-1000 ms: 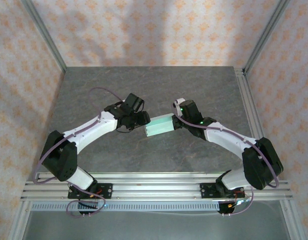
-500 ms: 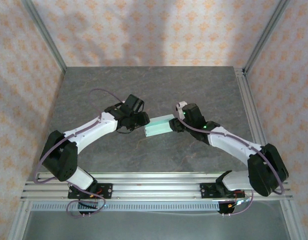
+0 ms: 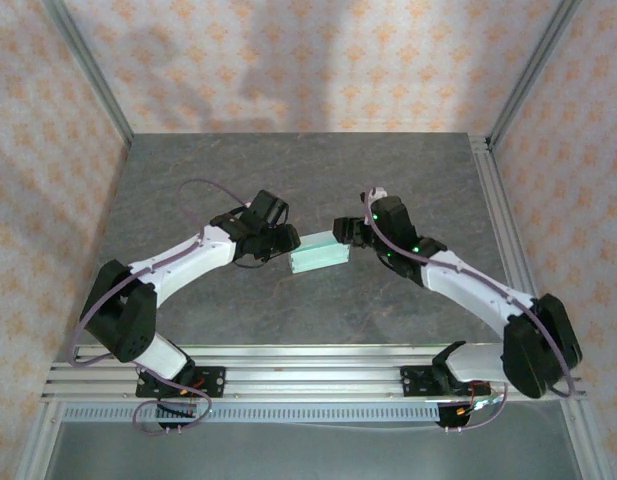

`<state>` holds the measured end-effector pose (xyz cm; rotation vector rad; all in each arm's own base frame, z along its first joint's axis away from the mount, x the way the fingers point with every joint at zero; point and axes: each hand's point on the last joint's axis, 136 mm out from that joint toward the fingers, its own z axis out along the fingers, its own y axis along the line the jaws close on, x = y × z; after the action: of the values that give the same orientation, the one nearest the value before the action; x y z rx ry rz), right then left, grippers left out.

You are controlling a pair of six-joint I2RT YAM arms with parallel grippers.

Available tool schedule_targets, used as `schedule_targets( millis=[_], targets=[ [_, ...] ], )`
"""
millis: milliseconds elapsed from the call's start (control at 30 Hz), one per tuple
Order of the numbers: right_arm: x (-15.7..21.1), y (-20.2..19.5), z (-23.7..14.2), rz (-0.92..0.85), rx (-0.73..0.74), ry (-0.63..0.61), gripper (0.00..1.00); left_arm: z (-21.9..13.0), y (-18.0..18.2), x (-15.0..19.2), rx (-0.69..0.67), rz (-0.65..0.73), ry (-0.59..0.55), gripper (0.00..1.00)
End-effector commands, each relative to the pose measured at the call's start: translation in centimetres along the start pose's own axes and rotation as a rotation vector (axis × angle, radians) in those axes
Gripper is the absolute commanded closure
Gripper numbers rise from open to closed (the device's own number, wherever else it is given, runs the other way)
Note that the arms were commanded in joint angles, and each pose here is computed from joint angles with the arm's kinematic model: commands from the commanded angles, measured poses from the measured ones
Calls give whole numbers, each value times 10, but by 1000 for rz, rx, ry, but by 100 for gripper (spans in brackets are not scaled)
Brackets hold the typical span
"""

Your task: Fold the paper box

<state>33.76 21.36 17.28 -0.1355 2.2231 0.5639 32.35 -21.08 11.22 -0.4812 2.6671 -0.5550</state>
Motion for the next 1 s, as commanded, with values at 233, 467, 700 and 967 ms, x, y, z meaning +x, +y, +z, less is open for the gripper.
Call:
schedule_targets(
  millis=[233,467,700,967],
  targets=[
    [57,-26,31,198,81,199,52,24,46,28,-138,7,92,51],
    [79,-35,40,237,83,240,82,30,46,32,-127,33,113,57],
    [73,-38,35,257,84,228,96,32,43,34,-106,58,121,78],
    [69,-38,32,242,84,207,94,30,46,39,-78,66,116,81]
  ],
)
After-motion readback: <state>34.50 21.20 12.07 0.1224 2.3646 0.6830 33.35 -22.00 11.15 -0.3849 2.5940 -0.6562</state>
